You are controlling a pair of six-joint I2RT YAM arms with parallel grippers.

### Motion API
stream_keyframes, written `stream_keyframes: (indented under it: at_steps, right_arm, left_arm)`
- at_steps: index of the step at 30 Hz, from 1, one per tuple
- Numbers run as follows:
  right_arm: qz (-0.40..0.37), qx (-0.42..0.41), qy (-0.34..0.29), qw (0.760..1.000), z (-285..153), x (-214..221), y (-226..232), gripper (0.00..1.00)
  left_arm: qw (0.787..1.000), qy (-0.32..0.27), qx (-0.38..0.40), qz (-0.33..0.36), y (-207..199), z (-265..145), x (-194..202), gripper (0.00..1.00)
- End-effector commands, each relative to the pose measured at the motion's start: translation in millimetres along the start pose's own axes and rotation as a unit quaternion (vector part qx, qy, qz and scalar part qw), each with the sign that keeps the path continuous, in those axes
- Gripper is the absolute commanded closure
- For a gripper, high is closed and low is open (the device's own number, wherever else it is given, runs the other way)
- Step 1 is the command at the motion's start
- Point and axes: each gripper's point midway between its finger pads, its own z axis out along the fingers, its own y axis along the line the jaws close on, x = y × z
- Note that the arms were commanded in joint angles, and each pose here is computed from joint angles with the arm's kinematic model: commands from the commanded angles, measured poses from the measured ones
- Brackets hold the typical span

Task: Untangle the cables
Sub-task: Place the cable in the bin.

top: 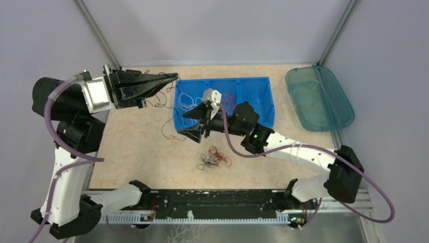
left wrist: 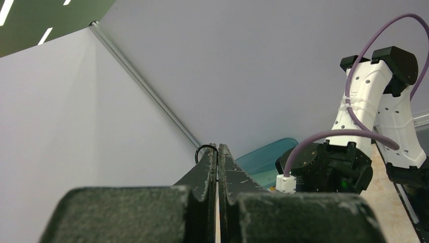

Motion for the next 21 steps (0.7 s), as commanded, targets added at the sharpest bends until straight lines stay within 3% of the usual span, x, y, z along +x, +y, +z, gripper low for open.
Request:
stream_keyframes:
  at_steps: [1,8,12,17,19,21]
  right_arm:
    - [-0.035,-0.021,-0.056,0.998,-8.1,-41.3,14.0,0.34]
    - [-0.033,-0.014,-0.043,0.998,8.7,-30.8,3.1,0.34]
    - [-0.009,-0.055,-0.046,0.997,20.1,-30.0,13.7,0.38]
    - [0.009,-0.077,-0.042,0.996,28.6,-27.5,20.0,0.67]
    - [0.008,-0.046,-0.052,0.998,28.2,-32.3,8.9,0.84]
    - [0.010,-0.002,-0.075,0.997,22.7,-44.0,-9.8,0.92]
  left_arm:
    - [1.000,-0.009,0.009,0.000,-4.6,-0.4,-4.8,1.00]
    - [1.000,-0.010,0.008,-0.001,-4.1,0.1,-4.7,1.00]
    - [1.000,-0.010,0.009,-0.003,-4.0,0.7,-2.3,1.00]
    - [1.000,-0.010,0.010,-0.006,-4.4,1.5,1.3,1.00]
    - [1.000,-0.008,0.008,-0.013,-5.5,0.9,4.8,1.00]
    - [0.999,-0.002,0.004,-0.033,-7.8,-0.5,12.6,1.00]
